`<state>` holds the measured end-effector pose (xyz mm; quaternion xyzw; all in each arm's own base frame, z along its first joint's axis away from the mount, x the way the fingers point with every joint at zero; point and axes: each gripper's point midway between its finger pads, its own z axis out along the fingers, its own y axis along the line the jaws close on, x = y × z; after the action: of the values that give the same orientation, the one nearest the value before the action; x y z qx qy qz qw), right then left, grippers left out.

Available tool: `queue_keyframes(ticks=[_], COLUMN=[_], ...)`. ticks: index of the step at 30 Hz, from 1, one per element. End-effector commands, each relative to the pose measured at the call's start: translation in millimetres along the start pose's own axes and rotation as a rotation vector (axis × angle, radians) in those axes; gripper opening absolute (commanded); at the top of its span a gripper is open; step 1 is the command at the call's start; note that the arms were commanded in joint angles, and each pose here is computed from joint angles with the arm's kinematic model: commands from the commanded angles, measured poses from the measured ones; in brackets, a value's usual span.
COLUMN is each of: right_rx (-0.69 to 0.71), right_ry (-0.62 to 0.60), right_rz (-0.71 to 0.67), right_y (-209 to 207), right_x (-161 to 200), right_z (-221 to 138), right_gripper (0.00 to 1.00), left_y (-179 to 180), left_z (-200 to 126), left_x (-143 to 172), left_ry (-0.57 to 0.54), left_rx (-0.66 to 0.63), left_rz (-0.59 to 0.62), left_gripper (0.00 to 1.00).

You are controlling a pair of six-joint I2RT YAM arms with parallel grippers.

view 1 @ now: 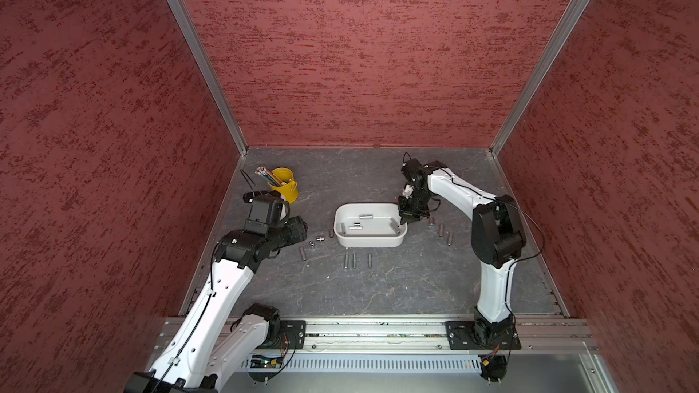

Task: Take out the socket from the storage box
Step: Adjust the storage box at the center of the board.

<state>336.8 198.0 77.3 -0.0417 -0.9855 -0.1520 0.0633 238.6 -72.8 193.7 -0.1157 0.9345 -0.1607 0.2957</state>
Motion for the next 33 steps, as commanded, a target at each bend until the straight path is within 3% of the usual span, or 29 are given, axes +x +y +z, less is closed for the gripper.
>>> queue_keyframes(ticks=[1,16,24,33], right_rx=[-0.049,-0.061,-0.036,-0.006], right_ry=[0.041,0.014,-0.072,-0.09], right_rz=[0.002,0.002,0.007,-0.017], right_y=[6,3,-2,-2], right_x=[1,-11,-39,-60], right_z=[-3,-11,-22,-19], right_gripper=[0.0,0.0,0.0,0.0], left_y=[-1,0,2,2], left_z=[2,3,3,5], left_x=[0,0,1,1], left_ry=[-0.004,-0.001,-0.002,0.003], left_rx=[0.011,0.007,0.001,-0.004], left_rz=[0.019,0.016,0.015,0.012], left_gripper=[0.59,0.59,0.59,0.59])
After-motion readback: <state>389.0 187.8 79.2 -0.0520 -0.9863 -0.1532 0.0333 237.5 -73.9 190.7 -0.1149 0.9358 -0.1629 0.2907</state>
